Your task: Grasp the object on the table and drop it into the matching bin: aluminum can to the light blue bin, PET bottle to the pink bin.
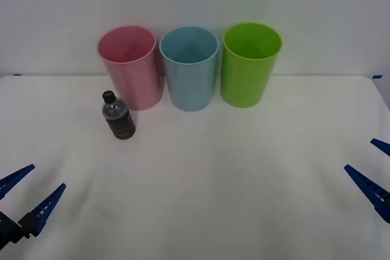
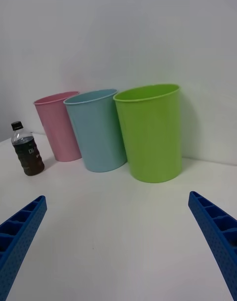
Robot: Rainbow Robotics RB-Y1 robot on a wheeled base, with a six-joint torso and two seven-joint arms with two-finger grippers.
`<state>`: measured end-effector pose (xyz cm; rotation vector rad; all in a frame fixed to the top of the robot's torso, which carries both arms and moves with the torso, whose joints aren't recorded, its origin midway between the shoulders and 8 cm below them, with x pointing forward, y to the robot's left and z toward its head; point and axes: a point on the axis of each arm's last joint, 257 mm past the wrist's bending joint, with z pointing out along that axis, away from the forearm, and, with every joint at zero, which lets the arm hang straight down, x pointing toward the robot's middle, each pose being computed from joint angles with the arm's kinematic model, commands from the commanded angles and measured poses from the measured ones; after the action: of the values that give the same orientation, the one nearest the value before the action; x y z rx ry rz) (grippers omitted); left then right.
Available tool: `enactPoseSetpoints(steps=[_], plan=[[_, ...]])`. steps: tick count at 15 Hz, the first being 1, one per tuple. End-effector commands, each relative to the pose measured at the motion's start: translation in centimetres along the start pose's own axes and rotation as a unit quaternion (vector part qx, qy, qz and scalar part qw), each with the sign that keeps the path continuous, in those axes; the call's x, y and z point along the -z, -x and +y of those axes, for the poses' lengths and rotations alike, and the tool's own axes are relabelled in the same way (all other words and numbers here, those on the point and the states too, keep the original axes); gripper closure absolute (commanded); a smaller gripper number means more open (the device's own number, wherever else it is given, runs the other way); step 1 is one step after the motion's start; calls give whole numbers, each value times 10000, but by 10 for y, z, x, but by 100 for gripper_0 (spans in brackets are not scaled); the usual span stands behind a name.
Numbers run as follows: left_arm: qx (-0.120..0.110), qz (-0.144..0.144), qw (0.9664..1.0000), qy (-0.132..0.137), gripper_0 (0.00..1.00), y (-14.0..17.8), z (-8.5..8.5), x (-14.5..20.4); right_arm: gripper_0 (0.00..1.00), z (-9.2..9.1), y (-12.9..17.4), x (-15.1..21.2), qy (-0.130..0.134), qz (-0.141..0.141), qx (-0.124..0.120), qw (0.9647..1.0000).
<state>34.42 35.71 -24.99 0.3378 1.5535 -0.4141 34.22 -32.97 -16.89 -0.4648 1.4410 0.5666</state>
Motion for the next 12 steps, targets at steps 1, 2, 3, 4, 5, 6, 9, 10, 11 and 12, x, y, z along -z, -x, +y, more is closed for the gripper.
enactPoseSetpoints(steps=[1,2,3,4,5,6,9,10,11,12], plan=[[41,-17,10000,56,0,-2,0,-16,0,0,0,0,0,0,0,10000],[70,-30,10000,39,0,-3,-3,-25,0,0,0,0,0,0,0,10000],[73,-36,10000,20,0,-4,-6,-36,0,0,0,0,0,0,0,10000],[69,-38,10000,12,0,-4,-7,-44,0,0,0,0,0,0,0,10000],[84,-55,9999,7,0,-4,-9,-53,0,0,0,0,0,0,0,10000],[71,-58,10000,11,0,-4,-9,-59,0,0,0,0,0,0,0,10000],[57,-22,10000,77,0,-8,-4,-81,0,0,0,0,0,0,0,10000],[90,-29,9999,73,0,-10,-1,-89,0,0,0,0,0,0,0,10000],[37,23,10000,57,0,-14,3,-97,0,0,0,0,0,0,0,10000],[-12,41,10000,57,0,-14,7,-104,0,0,0,0,0,0,0,10000]])
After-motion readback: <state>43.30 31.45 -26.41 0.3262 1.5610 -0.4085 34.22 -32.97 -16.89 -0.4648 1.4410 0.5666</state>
